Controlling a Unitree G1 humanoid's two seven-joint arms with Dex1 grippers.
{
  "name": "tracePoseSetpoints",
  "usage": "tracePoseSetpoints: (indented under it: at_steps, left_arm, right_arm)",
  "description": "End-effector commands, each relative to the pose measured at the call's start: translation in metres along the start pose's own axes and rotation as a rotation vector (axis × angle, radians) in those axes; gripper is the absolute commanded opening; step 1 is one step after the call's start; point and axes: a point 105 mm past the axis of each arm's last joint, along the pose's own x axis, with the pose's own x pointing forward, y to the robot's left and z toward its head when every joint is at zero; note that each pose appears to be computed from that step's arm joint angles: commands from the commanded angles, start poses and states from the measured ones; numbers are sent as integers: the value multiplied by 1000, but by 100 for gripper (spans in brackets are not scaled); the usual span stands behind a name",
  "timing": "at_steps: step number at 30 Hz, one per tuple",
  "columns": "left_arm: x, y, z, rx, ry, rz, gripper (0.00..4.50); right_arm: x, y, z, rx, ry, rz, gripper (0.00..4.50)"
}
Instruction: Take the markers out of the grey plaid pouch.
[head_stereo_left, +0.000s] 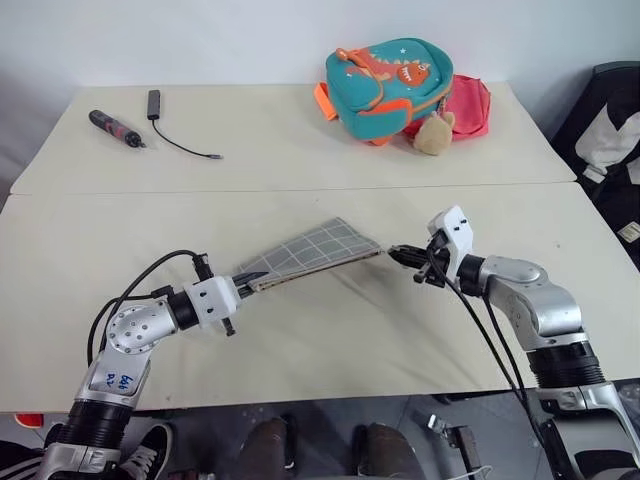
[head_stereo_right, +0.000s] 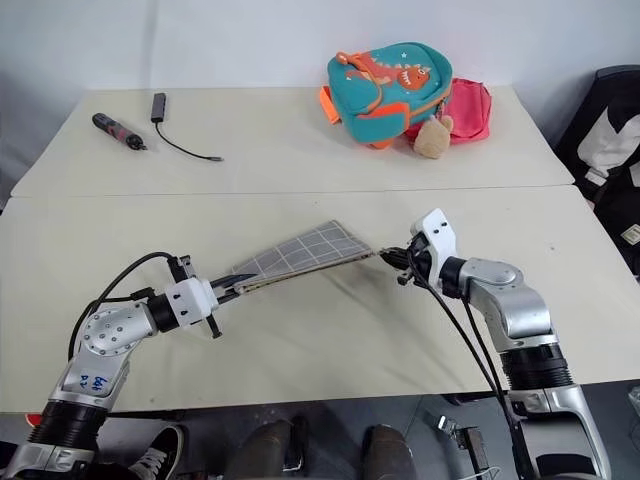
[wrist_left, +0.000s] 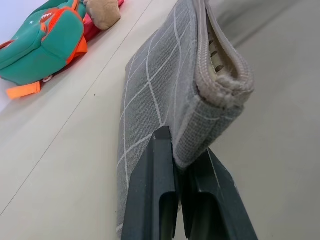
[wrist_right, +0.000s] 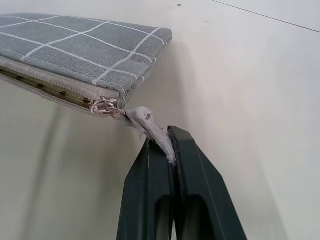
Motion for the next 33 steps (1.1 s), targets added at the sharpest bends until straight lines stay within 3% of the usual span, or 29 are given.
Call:
tracePoseSetpoints:
  at_steps: [1, 3, 6, 11, 17, 20, 25, 33]
  left_arm:
    - [-5, 11, 5, -31, -24, 56, 0]
    - [-3, 12, 7, -60, -39, 59, 0]
    - [-2, 12, 10, -108, -55, 46, 0]
    - [-3, 14, 16, -219, -74, 1, 0]
    - [-3, 14, 20, -311, -84, -60, 0]
    - [2, 18, 26, -322, -92, -69, 0]
    - [8, 19, 36, -326, -98, -105, 0]
    - [9, 19, 39, -294, -94, -105, 0]
  right_arm:
    - [-6, 1, 9, -22, -29, 3, 1]
    - [-8, 7, 10, -19, -29, 40, 1]
    - [-14, 16, 16, -12, -42, 101, 64]
    - [-42, 28, 40, -31, -37, 233, 234]
    - [-46, 41, 82, -114, -153, 272, 234]
    - [-35, 72, 89, -173, -169, 371, 174]
    - [-16, 101, 85, -245, -159, 427, 4]
    - [-2, 106, 82, -268, -178, 415, 4]
